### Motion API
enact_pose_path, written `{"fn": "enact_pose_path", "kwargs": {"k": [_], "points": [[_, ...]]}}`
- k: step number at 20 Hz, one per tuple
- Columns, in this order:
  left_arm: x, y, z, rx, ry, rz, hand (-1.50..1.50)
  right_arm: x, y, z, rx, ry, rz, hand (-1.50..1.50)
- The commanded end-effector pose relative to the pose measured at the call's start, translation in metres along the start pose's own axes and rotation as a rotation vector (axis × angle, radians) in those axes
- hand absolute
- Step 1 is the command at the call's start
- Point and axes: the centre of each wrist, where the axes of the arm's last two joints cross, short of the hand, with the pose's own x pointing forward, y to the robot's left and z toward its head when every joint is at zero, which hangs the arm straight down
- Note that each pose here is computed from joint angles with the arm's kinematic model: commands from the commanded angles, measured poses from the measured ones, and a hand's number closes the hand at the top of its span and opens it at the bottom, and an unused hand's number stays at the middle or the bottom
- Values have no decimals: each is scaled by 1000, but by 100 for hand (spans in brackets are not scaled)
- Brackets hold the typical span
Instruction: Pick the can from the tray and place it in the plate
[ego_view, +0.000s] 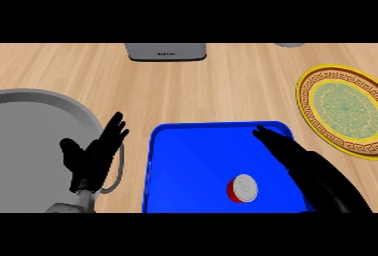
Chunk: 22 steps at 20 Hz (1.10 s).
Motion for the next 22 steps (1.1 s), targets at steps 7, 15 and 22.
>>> {"fn": "enact_pose_path", "kwargs": {"k": [7,15,22], "points": [[-38,18,6,64,150,-10,0,18,51,-8,31,-2,-23,-150],[-37,-1,6,43,143,-15,0,11,58,-21,2,93,114,-150],[-25,7,-1,63,136,-10,0,7,67,-26,55,94,103,-150]]}}
